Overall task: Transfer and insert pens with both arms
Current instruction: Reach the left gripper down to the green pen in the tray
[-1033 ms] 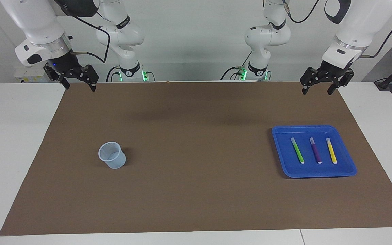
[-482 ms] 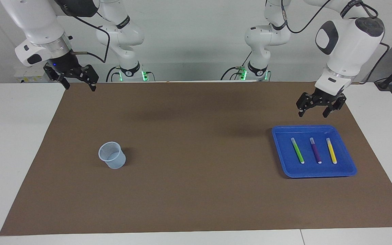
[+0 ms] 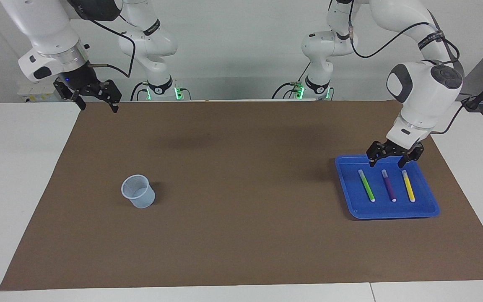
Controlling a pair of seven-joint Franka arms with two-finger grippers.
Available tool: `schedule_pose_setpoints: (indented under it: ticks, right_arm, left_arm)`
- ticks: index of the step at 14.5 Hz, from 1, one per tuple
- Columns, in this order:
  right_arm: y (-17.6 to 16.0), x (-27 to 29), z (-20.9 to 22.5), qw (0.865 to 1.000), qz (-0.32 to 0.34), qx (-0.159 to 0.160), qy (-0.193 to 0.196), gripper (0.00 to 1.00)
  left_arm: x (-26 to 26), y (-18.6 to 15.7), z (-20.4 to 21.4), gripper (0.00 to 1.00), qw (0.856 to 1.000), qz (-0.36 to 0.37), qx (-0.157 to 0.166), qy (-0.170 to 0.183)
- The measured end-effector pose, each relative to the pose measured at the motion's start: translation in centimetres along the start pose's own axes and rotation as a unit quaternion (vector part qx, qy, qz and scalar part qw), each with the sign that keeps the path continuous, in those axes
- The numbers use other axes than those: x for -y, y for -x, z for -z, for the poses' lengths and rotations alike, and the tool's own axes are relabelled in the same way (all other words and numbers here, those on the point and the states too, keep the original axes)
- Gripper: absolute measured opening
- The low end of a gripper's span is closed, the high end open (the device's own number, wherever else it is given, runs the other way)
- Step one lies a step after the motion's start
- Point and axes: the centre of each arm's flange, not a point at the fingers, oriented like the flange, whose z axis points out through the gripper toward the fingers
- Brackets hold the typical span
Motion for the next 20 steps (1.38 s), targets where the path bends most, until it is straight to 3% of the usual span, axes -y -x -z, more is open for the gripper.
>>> schedule_pose_setpoints:
  ticks: [10,15,18,20]
  right_arm:
    - [0.0,0.0,0.0,1.0,0.0,0.0,0.0,1.0]
    - [0.0,0.0,0.0,1.0,0.0,0.0,0.0,1.0]
    - [0.0,0.0,0.0,1.0,0.0,0.0,0.0,1.0]
    - [0.0,0.0,0.0,1.0,0.0,0.0,0.0,1.0]
  left_arm:
    - [0.3,-0.8,-10.2,1.0,1.0,0.001,0.011,0.005]
    - [0.2,-0.4,-11.9,1.0,1.0,0.0,0.014,0.006]
    - [0.1,0.4,-12.8,1.0,1.0,0.0,0.028,0.008]
    - [0.0,1.1,-13.2,1.0,0.998,0.0,0.056,0.013]
